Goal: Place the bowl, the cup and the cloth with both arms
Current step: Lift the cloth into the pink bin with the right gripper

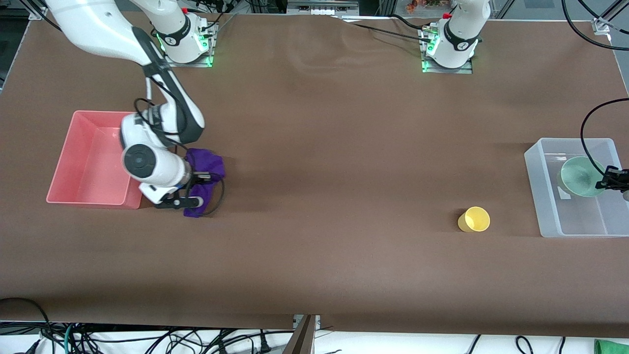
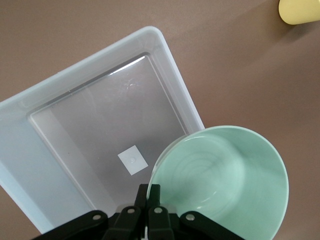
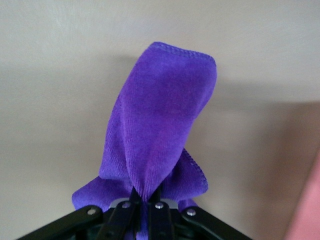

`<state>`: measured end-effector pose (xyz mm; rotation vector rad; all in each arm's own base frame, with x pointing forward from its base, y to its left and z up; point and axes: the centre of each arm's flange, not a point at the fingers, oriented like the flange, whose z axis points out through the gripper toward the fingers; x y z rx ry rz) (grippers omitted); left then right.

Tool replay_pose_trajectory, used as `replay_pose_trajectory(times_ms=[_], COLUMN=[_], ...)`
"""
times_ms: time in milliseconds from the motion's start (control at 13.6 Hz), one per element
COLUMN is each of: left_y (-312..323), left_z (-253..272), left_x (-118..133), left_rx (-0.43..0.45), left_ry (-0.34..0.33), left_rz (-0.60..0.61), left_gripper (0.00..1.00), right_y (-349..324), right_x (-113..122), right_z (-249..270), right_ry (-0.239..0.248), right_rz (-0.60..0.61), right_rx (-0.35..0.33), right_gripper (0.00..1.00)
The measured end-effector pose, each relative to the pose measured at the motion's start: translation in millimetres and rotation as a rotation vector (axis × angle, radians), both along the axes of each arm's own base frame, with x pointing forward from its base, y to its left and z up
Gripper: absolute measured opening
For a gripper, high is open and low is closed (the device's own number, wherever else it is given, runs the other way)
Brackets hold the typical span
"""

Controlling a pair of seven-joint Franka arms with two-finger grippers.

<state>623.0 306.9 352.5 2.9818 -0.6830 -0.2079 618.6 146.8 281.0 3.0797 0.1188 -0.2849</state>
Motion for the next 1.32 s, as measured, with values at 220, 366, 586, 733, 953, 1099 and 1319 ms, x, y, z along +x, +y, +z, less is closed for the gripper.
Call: replay_pose_trajectory(times_ms=[220,366,586,733,953,1099,1319], left_y=[1,3,7,17,60,88,80], left_z=[-2,-11,-31,-44,-63,-96,-119], left_x=[-1,-4,-3,-5,-24,-42,-39], left_rx=[-0.001,-0.008,-0.010,-0.007,0.000,-0.013,-0.036], left_ry=[0.004,0.019,0.023,0.019,-0.004,-0.004,0.004], left_rz=[0.001,0.006,0.010,0.008,0.009,0.011,-0.016], left_gripper=[0.03,0.03,0.03,0.03,0.03,0.03,0.19], right_y=[-49,-90,-155,-201,-253,-268,-282], right_x=[13,16,10,3,-5,-9,-22], right_z=[59,87,114,122,125,119,78], right_ry=[0.046,0.084,0.134,0.157,0.173,0.186,0.202], right_rz=[0.045,0.084,0.146,0.183,0.211,0.201,0.186], right_rx=[-0.020,-0.028,-0.024,-0.014,-0.005,-0.004,-0.003], right_gripper=[0.07,0.07,0.07,0.07,0.07,0.07,0.07])
